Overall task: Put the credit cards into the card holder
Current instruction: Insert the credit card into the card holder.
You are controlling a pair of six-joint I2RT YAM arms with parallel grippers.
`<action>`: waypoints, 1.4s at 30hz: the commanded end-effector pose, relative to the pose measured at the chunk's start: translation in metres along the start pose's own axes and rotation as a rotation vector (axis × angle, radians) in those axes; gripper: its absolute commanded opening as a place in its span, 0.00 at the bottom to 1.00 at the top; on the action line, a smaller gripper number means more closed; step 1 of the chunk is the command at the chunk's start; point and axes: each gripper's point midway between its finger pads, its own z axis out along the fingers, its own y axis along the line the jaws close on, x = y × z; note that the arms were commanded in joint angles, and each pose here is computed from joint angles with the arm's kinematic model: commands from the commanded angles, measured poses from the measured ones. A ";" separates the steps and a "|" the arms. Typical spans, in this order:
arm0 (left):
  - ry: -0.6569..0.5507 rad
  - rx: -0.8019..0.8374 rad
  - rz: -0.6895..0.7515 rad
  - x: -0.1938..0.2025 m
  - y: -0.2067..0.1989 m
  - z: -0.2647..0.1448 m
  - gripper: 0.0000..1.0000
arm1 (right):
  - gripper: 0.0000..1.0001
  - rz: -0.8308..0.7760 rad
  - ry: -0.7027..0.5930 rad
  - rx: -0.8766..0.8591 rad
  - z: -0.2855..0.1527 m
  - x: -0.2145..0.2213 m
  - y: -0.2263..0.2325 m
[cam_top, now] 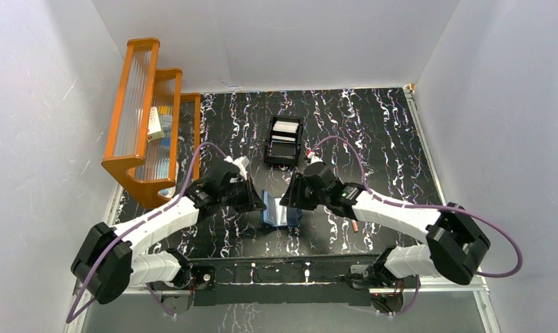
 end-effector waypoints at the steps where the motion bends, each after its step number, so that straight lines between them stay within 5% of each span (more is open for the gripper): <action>1: 0.060 -0.171 0.002 -0.001 0.006 -0.018 0.00 | 0.54 0.002 -0.093 -0.038 -0.021 -0.035 0.032; 19: 0.134 -0.369 0.089 -0.007 0.014 -0.006 0.00 | 0.61 0.010 0.029 -0.109 0.014 -0.002 0.056; 42: 0.142 -0.285 0.052 -0.009 -0.006 -0.002 0.00 | 0.65 -0.024 0.045 -0.019 0.038 0.007 0.039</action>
